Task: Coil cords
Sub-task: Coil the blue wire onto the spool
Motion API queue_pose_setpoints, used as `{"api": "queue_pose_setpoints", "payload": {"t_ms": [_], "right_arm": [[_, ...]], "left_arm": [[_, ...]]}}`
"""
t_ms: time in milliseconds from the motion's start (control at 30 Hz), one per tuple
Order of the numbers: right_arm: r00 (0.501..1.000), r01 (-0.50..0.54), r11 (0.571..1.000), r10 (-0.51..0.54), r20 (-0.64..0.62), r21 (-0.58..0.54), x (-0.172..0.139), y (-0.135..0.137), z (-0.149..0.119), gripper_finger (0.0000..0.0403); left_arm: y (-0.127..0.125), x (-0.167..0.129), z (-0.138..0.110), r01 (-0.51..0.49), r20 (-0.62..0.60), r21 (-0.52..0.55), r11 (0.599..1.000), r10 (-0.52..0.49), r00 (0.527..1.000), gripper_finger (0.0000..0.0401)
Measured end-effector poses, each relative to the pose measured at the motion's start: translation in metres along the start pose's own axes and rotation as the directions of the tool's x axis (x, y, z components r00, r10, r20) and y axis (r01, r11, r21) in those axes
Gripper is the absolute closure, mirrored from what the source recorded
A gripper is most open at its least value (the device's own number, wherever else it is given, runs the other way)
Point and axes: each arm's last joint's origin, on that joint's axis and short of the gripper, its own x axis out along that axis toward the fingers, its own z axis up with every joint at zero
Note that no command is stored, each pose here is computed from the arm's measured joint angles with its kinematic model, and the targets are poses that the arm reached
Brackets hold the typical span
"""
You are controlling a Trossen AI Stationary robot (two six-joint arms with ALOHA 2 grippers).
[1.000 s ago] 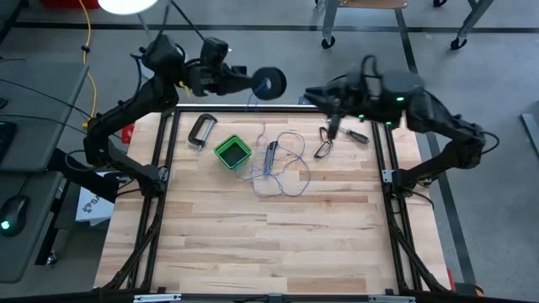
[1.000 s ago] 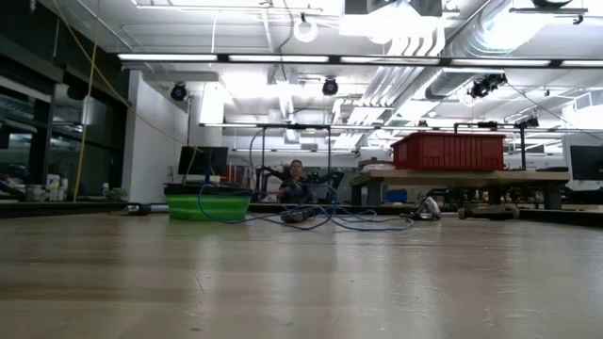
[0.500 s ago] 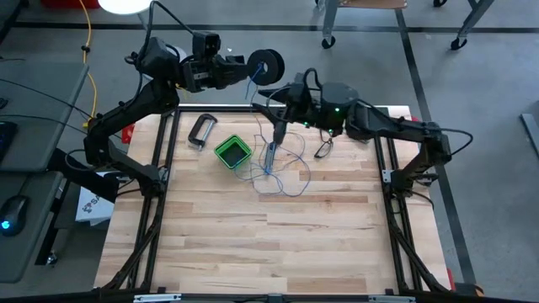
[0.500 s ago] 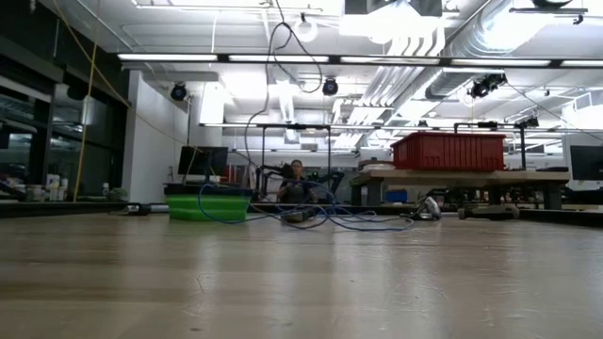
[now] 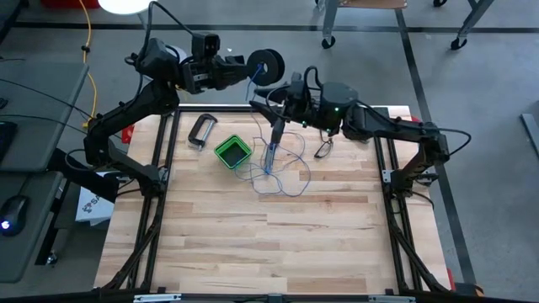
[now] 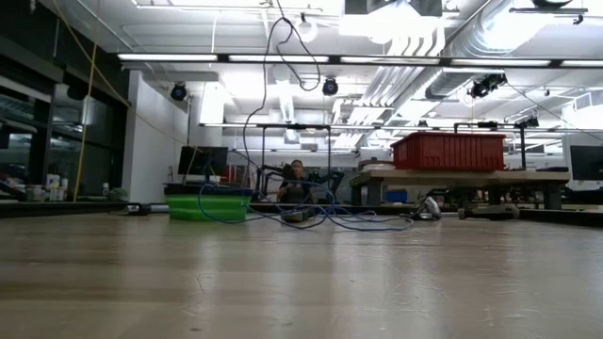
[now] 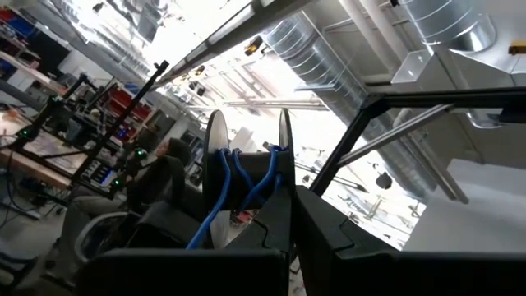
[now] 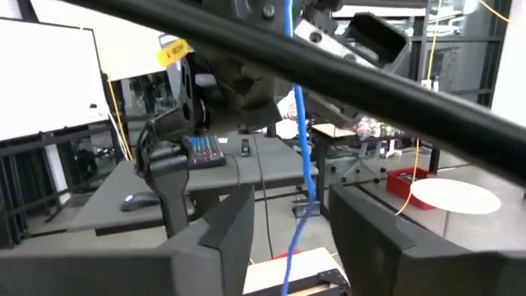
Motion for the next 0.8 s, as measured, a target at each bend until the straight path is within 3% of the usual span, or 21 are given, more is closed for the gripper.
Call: {"api": "queue_pose_setpoints", "payload": {"t_ms": [133,267,400,533,667,800], "right_arm": [[1.0,0.001,1.0,-0.001,0.0,-0.007,0.0,0.0,0.0,0.031],[1.0,0.021,1.0,-0.021,-0.002,-0.017,-0.001,0.004,0.0,0.0387],[0.999,0.018,0.999,-0.019,-0.032,-0.03,-0.01,0.01,0.003,0.04],[0.996,-0.009,1.0,0.006,-0.094,-0.026,-0.036,0.013,0.016,0.0402],[0.993,-0.01,0.999,0.006,-0.115,-0.032,-0.063,0.014,0.032,0.0403],[0.997,0.01,0.999,-0.014,-0.074,-0.047,-0.082,0.011,0.048,0.0403]], "left_arm": [[0.0,0.0,0.0,-0.002,-0.001,0.014,1.0,0.002,1.0,0.0401],[0.0,0.0,0.0,-0.002,0.0,0.016,1.0,0.002,1.0,0.0401],[0.001,-0.005,0.005,-0.021,0.004,0.066,0.998,0.02,1.0,0.0401],[-0.001,-0.029,0.021,-0.153,0.026,0.11,0.982,0.151,0.988,0.0401],[-0.001,-0.049,0.028,-0.288,0.005,0.064,0.955,0.288,0.957,0.0401],[0.0,-0.059,0.023,-0.36,-0.082,-0.006,0.933,0.358,0.93,0.0401]]}}
